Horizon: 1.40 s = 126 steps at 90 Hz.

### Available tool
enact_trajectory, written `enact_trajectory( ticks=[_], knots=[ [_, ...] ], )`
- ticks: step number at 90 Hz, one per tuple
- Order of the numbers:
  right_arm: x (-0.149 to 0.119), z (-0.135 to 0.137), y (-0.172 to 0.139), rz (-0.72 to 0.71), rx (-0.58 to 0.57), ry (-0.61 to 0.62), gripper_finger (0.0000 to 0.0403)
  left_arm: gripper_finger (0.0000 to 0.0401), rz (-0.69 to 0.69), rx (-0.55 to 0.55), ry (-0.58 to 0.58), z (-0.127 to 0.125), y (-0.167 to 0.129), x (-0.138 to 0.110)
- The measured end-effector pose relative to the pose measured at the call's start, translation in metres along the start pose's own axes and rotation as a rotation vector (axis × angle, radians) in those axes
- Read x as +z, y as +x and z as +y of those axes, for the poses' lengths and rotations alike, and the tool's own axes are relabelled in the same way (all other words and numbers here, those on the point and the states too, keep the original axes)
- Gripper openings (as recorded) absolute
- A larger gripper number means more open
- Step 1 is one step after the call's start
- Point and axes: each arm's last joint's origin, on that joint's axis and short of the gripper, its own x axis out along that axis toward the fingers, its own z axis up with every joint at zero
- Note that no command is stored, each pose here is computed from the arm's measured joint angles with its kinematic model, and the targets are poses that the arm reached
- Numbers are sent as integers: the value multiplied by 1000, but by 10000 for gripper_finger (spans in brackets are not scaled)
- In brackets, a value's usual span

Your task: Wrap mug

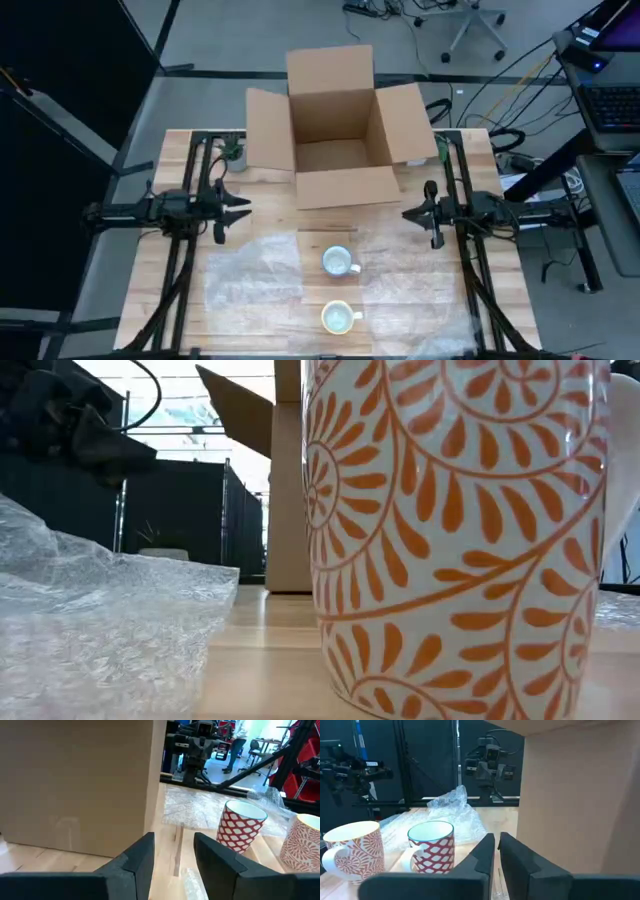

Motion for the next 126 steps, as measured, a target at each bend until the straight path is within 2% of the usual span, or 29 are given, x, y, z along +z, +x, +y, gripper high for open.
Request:
enact_trajectory(
  ticks=[50,55,64,69,82,119,126],
  knots=[
    [1,0,0,-9,0,11,15,127,0,0,0,0,0,0],
    [1,0,0,-13,4,98,15,127,0,0,0,0,0,0],
    [1,0,0,-14,8,430,15,127,0,0,0,0,0,0],
    [3,-1,0,-33,-23,494,15,127,0,0,0,0,0,0],
    [2,-3,0,-49,-102,466,15,127,0,0,0,0,0,0],
    [-2,-3,3,15,-105,287,15,127,0,0,0,0,0,0],
    [-5,-2,5,45,-104,295,15,127,0,0,0,0,0,0]
  ],
)
